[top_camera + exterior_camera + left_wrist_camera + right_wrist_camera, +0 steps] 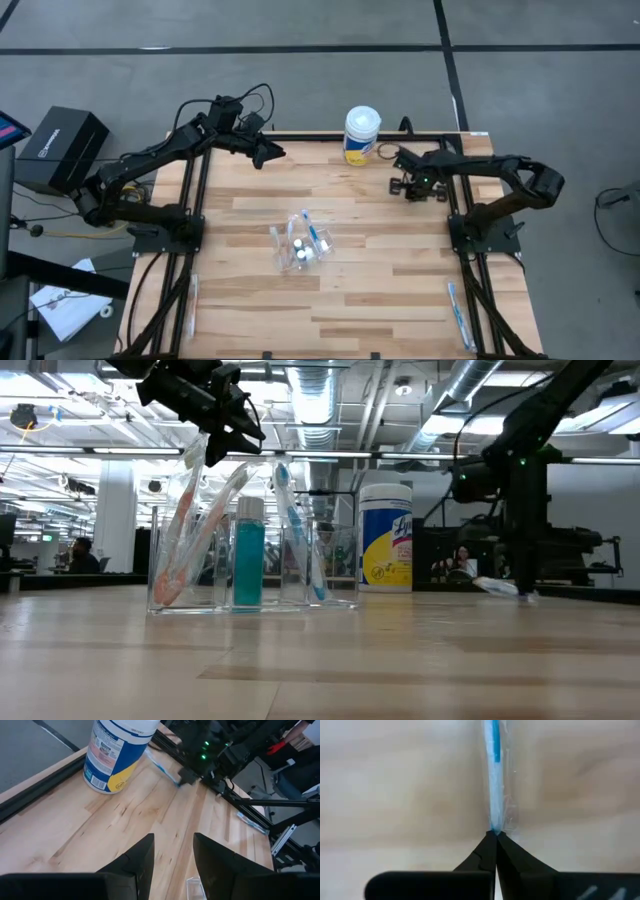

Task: Pick & Place toothbrushing station
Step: Put the top blue toothbrush into the transparent organizer

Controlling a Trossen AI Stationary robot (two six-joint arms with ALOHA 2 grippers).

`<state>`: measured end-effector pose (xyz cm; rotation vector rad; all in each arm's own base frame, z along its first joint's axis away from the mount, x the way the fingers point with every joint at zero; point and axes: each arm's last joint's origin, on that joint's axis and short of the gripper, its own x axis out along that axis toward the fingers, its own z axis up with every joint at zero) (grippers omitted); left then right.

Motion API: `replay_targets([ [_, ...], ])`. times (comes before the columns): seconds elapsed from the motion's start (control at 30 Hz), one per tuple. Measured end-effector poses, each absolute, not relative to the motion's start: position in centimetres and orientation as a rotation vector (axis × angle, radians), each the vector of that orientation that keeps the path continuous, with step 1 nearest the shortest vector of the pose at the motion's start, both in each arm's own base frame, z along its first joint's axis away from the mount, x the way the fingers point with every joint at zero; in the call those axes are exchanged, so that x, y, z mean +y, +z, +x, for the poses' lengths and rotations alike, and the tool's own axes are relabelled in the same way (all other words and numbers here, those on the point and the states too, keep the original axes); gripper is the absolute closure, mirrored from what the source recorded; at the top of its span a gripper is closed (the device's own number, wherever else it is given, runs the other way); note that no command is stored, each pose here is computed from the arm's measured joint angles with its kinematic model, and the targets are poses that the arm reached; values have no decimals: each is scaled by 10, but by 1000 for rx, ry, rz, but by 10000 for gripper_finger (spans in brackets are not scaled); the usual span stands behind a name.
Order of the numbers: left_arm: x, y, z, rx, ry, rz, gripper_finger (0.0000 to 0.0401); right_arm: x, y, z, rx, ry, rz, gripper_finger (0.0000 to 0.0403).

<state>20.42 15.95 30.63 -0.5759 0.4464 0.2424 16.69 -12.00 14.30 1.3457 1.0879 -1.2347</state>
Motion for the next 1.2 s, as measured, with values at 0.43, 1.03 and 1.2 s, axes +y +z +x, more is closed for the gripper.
replay_targets([
  [0.43, 160, 307, 205, 439, 242, -567, 270, -17, 150, 231, 1049, -877, 1535, 402],
  [1.03, 160, 308, 205, 426, 240, -558, 270, 45, 154, 236, 1048, -817, 1580, 306],
  [1.2, 160, 308, 205, 426, 240, -560, 270, 45, 154, 236, 1047, -817, 1580, 226],
])
